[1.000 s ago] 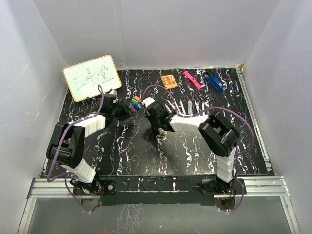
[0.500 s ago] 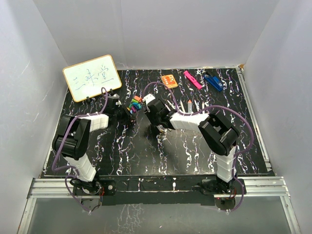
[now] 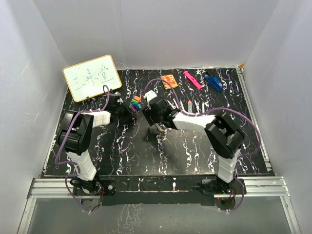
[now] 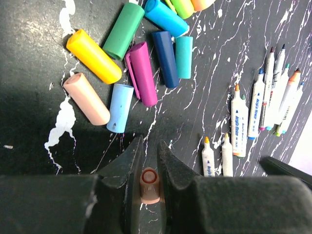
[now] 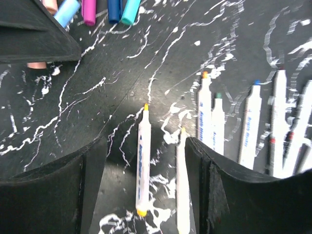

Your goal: Open the pen caps

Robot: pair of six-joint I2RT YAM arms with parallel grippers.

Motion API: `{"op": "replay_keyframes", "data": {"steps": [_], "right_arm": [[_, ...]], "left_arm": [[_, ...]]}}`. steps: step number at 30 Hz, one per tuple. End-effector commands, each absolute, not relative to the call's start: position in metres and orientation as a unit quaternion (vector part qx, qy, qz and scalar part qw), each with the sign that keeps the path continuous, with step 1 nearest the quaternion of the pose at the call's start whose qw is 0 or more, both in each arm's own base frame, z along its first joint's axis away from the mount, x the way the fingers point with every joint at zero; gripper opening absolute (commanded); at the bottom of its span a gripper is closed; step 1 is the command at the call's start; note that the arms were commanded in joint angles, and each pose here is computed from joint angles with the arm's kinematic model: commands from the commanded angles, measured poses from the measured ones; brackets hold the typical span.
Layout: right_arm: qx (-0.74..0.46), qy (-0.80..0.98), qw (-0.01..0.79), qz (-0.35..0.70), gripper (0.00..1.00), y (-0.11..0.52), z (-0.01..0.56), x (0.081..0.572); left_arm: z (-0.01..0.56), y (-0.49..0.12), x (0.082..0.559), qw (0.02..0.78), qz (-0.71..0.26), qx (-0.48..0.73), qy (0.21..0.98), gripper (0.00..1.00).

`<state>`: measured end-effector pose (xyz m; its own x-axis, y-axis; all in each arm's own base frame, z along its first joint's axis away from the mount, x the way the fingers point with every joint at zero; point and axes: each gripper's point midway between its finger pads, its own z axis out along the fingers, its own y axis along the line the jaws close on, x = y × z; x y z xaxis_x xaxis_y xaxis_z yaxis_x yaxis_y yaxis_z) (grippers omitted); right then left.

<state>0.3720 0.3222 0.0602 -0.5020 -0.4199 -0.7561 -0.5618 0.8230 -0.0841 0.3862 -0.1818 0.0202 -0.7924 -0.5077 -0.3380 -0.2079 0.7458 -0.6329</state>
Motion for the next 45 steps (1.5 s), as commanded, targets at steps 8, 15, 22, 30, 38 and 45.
{"op": "replay_keyframes", "data": {"steps": [8,15,22,30,38,45], "right_arm": [[-0.201,0.802,0.553,0.105,0.7,0.283,0.198,0.365],[-0.174,0.797,0.568,0.108,0.73,0.266,0.216,0.353],[-0.138,0.791,0.583,0.123,0.78,0.248,0.233,0.339],[-0.034,0.795,0.593,0.126,0.98,0.207,0.243,0.317],[0.085,0.794,0.587,0.135,0.98,0.16,0.225,0.287],[0.136,0.782,0.587,0.156,0.98,0.133,0.226,0.262]], "left_arm": [[0.034,-0.183,0.396,0.262,-0.298,-0.192,0.897,0.19],[0.047,-0.179,0.389,0.27,-0.293,-0.194,0.897,0.33],[0.091,-0.164,0.385,0.32,-0.279,-0.197,0.884,0.52],[0.185,-0.129,0.352,0.451,-0.26,-0.184,0.834,0.99],[0.212,-0.095,0.296,0.516,-0.23,-0.181,0.805,0.99],[0.221,-0.075,0.261,0.541,-0.22,-0.199,0.787,0.99]]}}
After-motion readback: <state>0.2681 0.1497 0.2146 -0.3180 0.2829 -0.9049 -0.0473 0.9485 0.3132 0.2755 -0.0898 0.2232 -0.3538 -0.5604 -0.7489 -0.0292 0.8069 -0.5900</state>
